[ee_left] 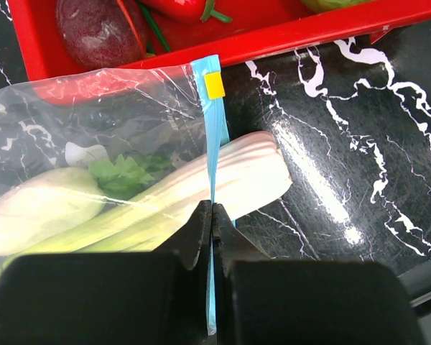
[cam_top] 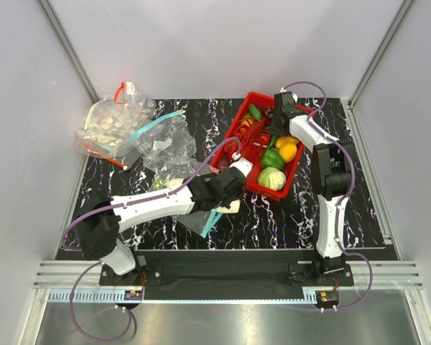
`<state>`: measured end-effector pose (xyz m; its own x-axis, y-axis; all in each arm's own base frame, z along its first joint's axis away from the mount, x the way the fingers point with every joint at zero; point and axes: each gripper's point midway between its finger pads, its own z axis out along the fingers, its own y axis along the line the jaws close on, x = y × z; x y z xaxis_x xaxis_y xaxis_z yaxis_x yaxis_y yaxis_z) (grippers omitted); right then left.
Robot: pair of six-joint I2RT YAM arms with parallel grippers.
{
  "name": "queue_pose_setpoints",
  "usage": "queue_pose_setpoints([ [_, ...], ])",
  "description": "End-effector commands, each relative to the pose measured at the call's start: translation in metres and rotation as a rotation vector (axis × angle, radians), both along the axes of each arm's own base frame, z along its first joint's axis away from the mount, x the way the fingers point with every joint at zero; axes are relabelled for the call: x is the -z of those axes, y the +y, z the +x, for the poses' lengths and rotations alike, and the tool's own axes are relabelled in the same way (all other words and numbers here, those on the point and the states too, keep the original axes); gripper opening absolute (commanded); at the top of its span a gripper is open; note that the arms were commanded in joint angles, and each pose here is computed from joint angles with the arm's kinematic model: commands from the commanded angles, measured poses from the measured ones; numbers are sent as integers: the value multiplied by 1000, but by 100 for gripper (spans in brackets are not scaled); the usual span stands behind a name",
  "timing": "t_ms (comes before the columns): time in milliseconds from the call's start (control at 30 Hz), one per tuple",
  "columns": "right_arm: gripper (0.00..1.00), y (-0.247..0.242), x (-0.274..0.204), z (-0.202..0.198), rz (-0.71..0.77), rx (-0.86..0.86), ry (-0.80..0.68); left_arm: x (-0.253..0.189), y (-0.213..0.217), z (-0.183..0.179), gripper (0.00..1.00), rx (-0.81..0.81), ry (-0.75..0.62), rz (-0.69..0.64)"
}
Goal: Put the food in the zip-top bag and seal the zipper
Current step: Pick up the fake vegetable from the bin.
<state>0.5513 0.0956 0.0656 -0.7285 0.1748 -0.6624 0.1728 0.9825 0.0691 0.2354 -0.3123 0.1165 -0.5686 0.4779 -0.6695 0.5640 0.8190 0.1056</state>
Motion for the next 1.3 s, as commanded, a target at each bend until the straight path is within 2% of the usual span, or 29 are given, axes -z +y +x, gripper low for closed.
queue_pose_setpoints([
  [0, 12, -7, -64, -1, 11, -1, -146, -19, 0, 7, 0, -21, -50, -57],
  [167, 9, -6, -110, -24, 50, -20, -232, -18, 3, 5, 0, -23, -51, -54],
  [400, 5, -2, -162, -82, 152, -57, -307, -14, 8, 2, 0, -10, -51, -49],
  [500, 0, -16, -162, -106, 139, -5, -347, -17, 10, 2, 0, -10, -61, -50],
  [633, 0, -41, -182, -118, 133, 146, -470, -25, 13, 6, 0, -20, -87, -50],
  [900, 0, -42, -219, -128, 236, 197, -619, -41, 9, 10, 0, -26, -114, -79],
  [1067, 0, -20, -236, -135, 338, 104, -621, -41, 10, 8, 0, -22, -109, -83],
  [1167, 0, 9, -235, -152, 410, -52, -550, -42, 10, 8, 0, -15, -110, -89],
  [1267, 0, 44, -215, -182, 528, -216, -390, -41, 10, 8, 0, -8, -105, -78],
])
